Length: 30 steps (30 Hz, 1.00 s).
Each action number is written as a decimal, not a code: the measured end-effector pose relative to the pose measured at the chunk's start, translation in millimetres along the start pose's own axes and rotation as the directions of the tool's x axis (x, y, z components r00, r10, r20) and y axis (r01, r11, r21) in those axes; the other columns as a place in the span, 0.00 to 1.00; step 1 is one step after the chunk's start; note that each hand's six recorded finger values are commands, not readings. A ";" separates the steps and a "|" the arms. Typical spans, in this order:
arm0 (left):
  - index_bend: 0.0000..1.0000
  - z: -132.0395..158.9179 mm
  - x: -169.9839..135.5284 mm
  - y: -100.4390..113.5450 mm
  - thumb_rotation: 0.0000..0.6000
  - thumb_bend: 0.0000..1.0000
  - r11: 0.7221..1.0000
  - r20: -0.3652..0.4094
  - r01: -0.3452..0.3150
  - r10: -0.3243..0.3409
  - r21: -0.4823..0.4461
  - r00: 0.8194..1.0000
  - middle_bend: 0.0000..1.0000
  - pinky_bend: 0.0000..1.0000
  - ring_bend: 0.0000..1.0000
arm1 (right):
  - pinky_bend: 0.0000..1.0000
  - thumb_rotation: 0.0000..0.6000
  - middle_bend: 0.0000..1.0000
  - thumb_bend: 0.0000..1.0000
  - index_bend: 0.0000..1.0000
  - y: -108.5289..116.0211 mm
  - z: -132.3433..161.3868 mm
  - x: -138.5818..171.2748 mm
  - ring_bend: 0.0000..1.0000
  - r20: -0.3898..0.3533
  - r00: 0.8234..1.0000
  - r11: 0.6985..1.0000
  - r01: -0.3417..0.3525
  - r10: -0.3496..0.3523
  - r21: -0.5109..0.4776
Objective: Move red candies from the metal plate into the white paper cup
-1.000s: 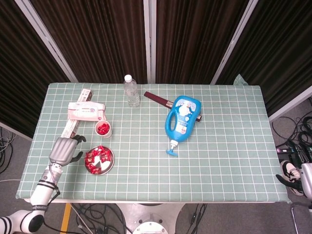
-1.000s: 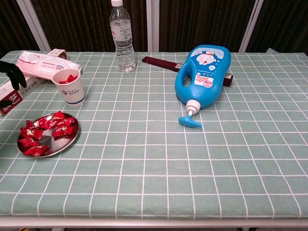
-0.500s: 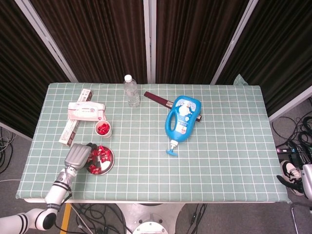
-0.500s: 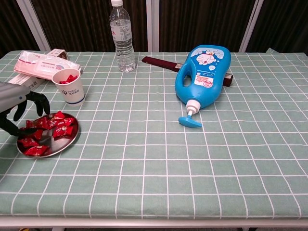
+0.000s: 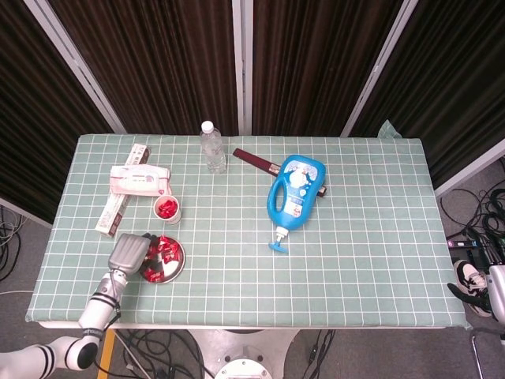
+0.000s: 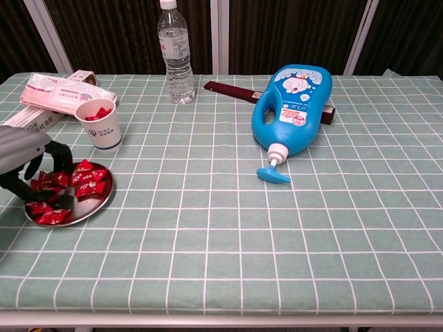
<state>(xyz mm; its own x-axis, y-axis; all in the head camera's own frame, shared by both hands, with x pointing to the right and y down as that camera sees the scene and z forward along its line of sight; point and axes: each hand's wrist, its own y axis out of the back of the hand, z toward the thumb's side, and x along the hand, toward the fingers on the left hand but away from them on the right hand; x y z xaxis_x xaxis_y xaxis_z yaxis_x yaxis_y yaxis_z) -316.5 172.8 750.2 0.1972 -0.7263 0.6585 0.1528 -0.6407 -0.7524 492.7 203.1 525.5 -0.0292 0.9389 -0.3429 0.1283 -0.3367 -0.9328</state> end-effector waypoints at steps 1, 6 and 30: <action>0.51 -0.5 0.5 -1.0 1.00 0.30 1.000 -0.001 0.001 -0.001 0.002 1.000 0.56 1.00 0.65 | 0.45 1.00 0.16 0.04 0.07 0.0 0.1 0.0 0.08 0.000 1.000 1.000 0.000 0.000 0.000; 0.55 -2.6 2.4 -6.2 1.00 0.31 1.000 -0.004 0.010 -0.010 0.006 1.000 0.60 1.00 0.67 | 0.45 1.00 0.16 0.03 0.07 0.9 0.2 0.5 0.08 0.000 1.000 1.000 0.002 -0.002 0.000; 0.68 3.1 14.0 69.6 1.00 0.46 0.978 0.059 -0.161 0.170 -0.132 0.984 0.73 1.00 0.75 | 0.45 1.00 0.16 0.03 0.07 1.5 0.2 1.5 0.08 -0.001 1.000 1.000 0.006 -0.006 -0.004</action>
<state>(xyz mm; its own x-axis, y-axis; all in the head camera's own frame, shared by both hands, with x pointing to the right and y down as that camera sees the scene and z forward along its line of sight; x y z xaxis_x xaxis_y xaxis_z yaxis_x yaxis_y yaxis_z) -300.0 118.9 707.0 0.2767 -0.8086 0.5191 -0.0105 -0.5428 -0.8398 492.7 203.9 523.6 -0.0287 0.9410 -0.3373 0.1317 -0.3309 -0.9344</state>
